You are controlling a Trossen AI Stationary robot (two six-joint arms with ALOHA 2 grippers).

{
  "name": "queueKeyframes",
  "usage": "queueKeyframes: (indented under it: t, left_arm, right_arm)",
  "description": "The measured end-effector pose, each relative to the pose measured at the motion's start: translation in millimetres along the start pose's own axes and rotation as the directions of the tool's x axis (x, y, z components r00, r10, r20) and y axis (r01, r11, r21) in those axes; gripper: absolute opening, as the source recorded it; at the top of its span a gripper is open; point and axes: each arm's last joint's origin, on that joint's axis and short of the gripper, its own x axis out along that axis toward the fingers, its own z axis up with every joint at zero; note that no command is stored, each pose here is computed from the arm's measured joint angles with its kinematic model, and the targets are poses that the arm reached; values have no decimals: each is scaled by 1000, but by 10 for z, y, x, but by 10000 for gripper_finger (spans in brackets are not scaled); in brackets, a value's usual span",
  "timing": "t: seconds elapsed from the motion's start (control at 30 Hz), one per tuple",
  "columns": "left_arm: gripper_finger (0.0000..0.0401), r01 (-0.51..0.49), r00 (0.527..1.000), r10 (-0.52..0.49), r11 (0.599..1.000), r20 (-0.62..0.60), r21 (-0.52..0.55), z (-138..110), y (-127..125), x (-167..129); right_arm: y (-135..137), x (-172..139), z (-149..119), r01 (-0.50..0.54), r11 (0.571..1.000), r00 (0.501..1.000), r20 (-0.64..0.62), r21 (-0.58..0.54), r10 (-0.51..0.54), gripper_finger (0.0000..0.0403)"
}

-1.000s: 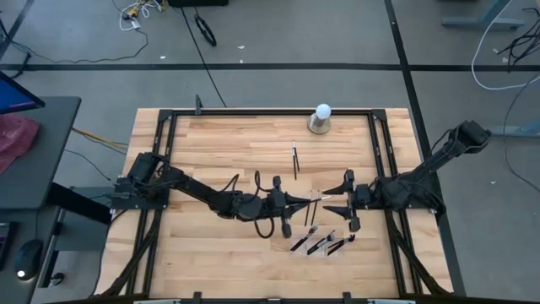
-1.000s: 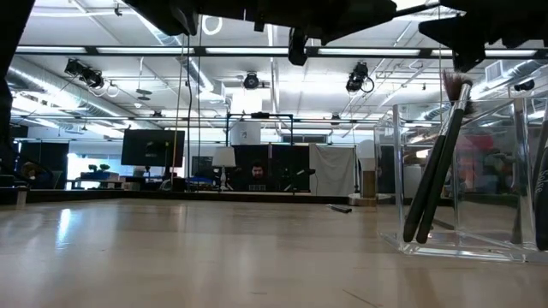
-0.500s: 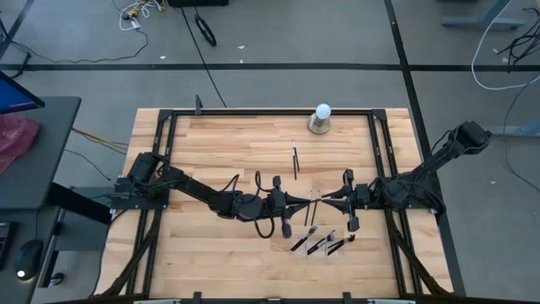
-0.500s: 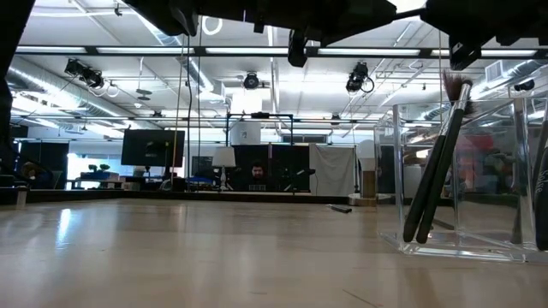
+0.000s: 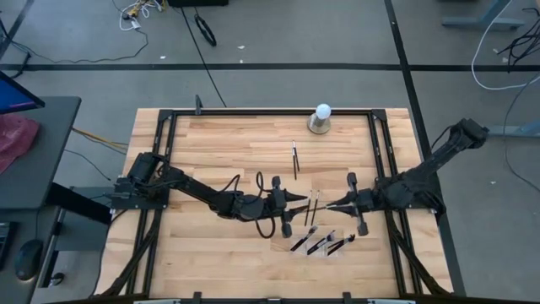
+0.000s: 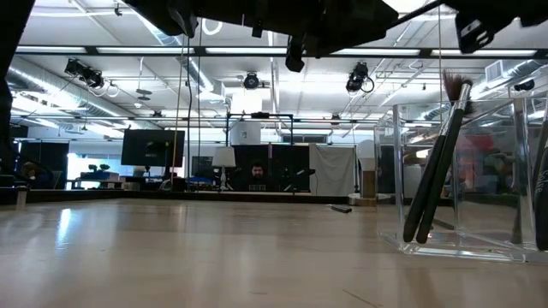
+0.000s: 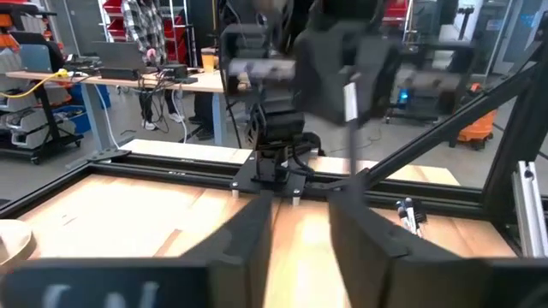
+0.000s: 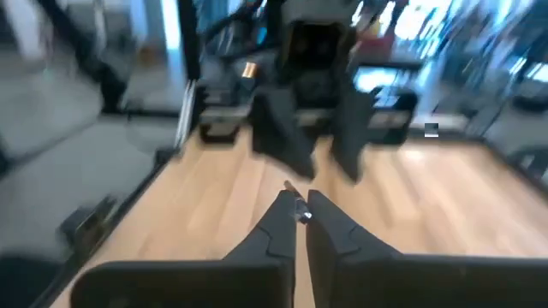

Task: Put items in baskets/containers
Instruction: Put the liner brush into the right section of the transparent organizer

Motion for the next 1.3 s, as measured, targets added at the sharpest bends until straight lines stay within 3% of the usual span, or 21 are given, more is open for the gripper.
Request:
queueKeyframes:
  t: [0.1, 0.2, 0.37, 0.43, 0.73, 1.1, 1.3]
  left_arm:
    - [161, -3, 1000, 3, 1000, -17, 9, -19, 2, 0]
    - [189, -4, 1000, 4, 1000, -27, 12, -29, 3, -1]
    - [211, -11, 998, 10, 1000, -61, -10, -65, 20, 5]
    - [212, -12, 998, 11, 1000, -64, -18, -68, 25, 7]
    - [213, -12, 998, 11, 1000, -63, -18, -68, 25, 7]
    - [211, -23, 998, 21, 999, -62, -32, -65, 66, 28]
    - [211, -24, 998, 21, 999, -63, -45, -66, 66, 28]
  right_arm:
    - [34, -115, 169, -49, 999, 983, -180, -4, 48, 10]
    - [100, -242, 296, -170, 984, 925, -337, 42, 175, 10]
    - [254, -359, 353, -391, 913, 825, -397, 113, 403, 10]
    - [296, -370, 338, -413, 900, 803, -409, 141, 433, 11]
    - [389, -248, 8, -322, 936, 769, -537, 144, 347, 11]
    - [500, -36, -160, -343, 938, 740, -601, 50, 303, 14]
    - [512, -21, -152, -355, 934, 746, -589, 46, 312, 47]
